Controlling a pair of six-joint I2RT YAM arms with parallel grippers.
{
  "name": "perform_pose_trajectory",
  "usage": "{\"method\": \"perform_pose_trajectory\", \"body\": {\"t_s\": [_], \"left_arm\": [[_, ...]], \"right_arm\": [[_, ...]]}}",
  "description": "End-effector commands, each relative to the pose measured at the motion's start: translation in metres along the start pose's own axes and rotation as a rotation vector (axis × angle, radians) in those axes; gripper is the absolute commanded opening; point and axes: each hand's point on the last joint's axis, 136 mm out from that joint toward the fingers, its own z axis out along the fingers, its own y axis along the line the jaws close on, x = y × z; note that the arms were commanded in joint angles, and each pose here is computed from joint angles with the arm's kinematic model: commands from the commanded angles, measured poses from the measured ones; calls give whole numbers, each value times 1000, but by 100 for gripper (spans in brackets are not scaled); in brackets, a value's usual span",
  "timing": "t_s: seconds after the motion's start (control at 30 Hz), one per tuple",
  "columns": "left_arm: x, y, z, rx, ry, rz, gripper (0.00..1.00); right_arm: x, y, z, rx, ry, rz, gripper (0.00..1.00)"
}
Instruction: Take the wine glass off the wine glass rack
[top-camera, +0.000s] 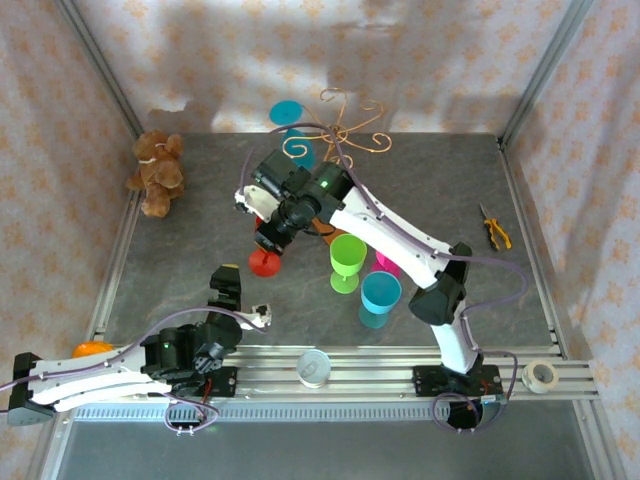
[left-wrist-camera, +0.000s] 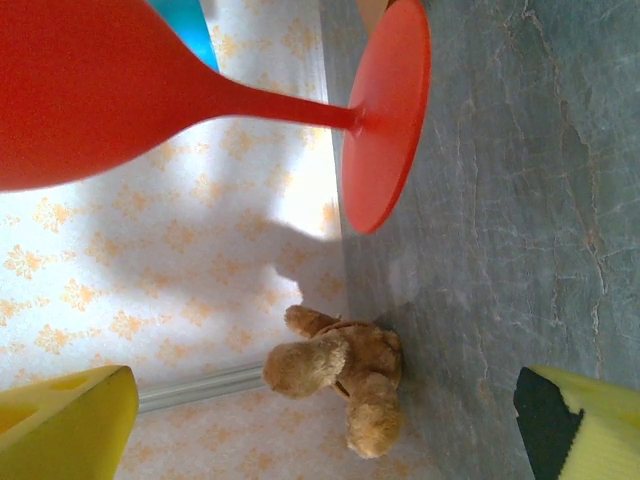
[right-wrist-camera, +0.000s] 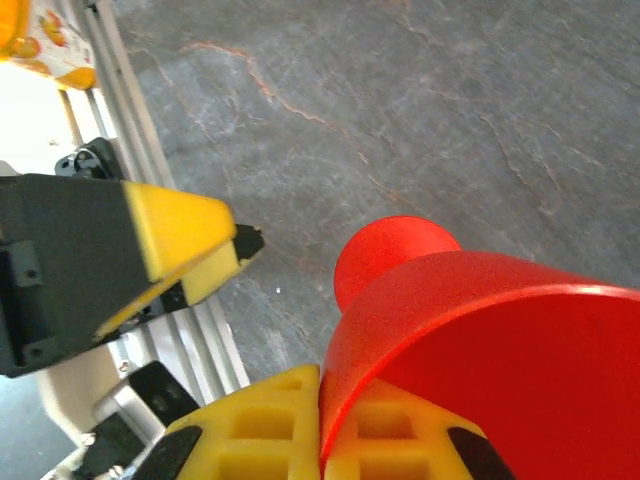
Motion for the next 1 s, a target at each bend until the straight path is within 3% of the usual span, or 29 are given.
{"method": "perform_pose_trajectory", "body": {"t_s": [0.0,0.97], "left_arm": [[9,6,-3,-17,33,-18,99],[15,24,-5,-79,34,-139,97]], "right_arm": [[-10,-9,-16,86,-89,46,0],[59,1,-12,171,-141,261,0]]}}
